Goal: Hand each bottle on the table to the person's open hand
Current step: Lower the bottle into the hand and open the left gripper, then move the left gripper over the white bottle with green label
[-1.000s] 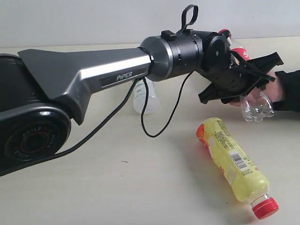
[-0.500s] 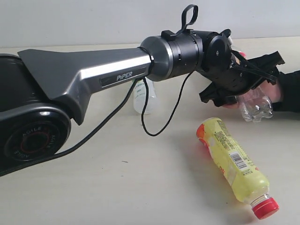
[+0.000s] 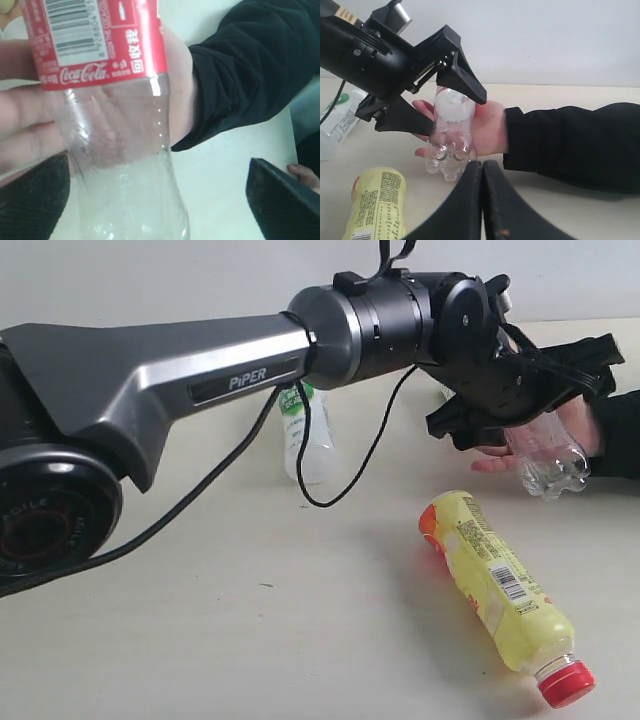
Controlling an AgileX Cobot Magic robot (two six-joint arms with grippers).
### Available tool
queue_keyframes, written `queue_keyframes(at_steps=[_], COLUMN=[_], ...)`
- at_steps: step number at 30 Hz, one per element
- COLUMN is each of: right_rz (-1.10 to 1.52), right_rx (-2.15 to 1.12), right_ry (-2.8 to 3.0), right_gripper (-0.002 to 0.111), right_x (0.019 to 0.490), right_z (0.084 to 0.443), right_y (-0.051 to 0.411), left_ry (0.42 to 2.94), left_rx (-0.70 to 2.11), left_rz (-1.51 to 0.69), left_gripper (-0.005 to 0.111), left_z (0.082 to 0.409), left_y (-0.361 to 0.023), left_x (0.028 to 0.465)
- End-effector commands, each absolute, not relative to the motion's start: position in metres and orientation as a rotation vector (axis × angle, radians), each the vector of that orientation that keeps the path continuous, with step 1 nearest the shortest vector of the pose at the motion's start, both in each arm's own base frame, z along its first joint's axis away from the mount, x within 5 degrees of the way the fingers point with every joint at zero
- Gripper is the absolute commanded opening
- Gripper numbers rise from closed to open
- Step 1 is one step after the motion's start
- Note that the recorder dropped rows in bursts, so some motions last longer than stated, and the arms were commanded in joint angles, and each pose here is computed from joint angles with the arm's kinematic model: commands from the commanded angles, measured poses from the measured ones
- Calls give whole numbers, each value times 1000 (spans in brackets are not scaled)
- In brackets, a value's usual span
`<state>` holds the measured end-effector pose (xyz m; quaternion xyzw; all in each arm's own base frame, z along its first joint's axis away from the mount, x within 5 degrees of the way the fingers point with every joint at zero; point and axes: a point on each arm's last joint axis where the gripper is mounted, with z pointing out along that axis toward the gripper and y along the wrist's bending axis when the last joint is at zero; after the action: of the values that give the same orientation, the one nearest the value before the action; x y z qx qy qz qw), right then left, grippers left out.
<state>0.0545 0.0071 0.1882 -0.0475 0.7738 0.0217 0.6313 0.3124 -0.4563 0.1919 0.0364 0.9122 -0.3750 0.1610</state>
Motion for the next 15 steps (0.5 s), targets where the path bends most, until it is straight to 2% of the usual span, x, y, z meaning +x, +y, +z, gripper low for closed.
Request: queue_keyframes(at_steps=[1,9,15], right_rz=[46,46,46], right_rx=[-101,-101,-101], right_ry=[1765,1765,1765], right_gripper=[0,0,0], right_x=[54,54,54], right_z=[187,187,187], right_y=[7,7,7], left_ry=[2646,2718,2677], left_rx=[141,299,436], left_rz=[-1018,-913,-894], left_gripper=[91,90,90], left_z=[207,219,249], left_y=[-444,-425,-414], left_x=[316,318,314])
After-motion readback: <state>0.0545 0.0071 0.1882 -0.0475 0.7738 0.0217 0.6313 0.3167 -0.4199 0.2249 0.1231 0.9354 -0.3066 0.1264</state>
